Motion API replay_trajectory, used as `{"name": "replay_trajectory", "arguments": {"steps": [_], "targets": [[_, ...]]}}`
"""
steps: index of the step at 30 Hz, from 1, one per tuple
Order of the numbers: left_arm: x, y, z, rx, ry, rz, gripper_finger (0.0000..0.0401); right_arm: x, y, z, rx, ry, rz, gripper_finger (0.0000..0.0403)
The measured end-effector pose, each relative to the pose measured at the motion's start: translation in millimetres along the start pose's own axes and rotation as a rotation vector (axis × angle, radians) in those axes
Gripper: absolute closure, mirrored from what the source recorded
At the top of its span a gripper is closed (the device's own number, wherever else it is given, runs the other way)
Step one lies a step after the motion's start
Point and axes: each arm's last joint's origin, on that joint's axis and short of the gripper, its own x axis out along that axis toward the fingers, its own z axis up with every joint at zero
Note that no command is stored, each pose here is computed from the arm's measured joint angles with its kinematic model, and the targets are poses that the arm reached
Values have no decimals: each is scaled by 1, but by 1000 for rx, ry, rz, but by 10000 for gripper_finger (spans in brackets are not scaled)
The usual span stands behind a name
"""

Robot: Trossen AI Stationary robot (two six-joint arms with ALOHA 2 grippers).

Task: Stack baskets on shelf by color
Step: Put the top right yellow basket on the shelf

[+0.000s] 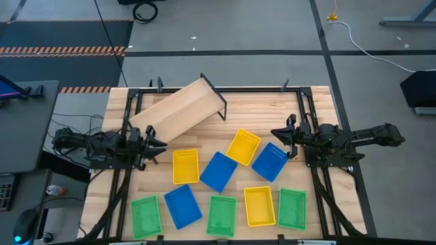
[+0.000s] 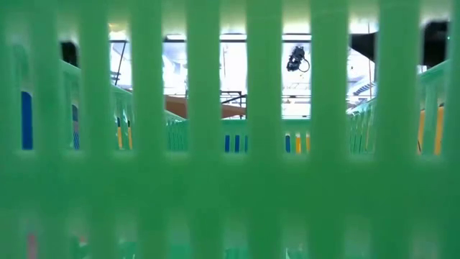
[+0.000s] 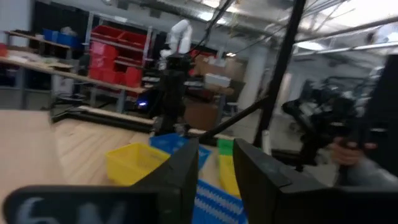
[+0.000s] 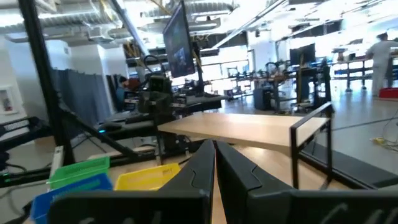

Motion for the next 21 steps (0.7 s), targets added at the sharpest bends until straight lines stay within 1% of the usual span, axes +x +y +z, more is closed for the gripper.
{"name": "replay_trajectory", "arguments": {"steps": [4, 6, 9, 12, 14, 17, 19, 21], "targets": [[2, 1, -2, 34, 15, 39, 259, 3, 2, -3, 55, 51, 38, 368], [3, 1, -2, 49, 16, 42, 249, 8, 5, 1, 66, 77, 51, 357], [3, 1, -2, 52, 13, 42, 240, 22, 11, 14, 44, 108, 65, 337], [3, 1, -2, 73, 17, 42, 239, 44, 20, 34, 0, 171, 60, 317], [3, 1, -2, 79, 18, 42, 240, 63, 27, 44, -35, 264, 23, 306], [3, 1, -2, 78, 20, 42, 239, 96, 38, 53, -94, 456, -27, 297], [3, 1, -2, 79, 29, 43, 239, 117, 45, 56, -130, 579, -37, 296], [3, 1, -1, 79, 45, 46, 239, 139, 52, 60, -148, 663, -44, 296]]}}
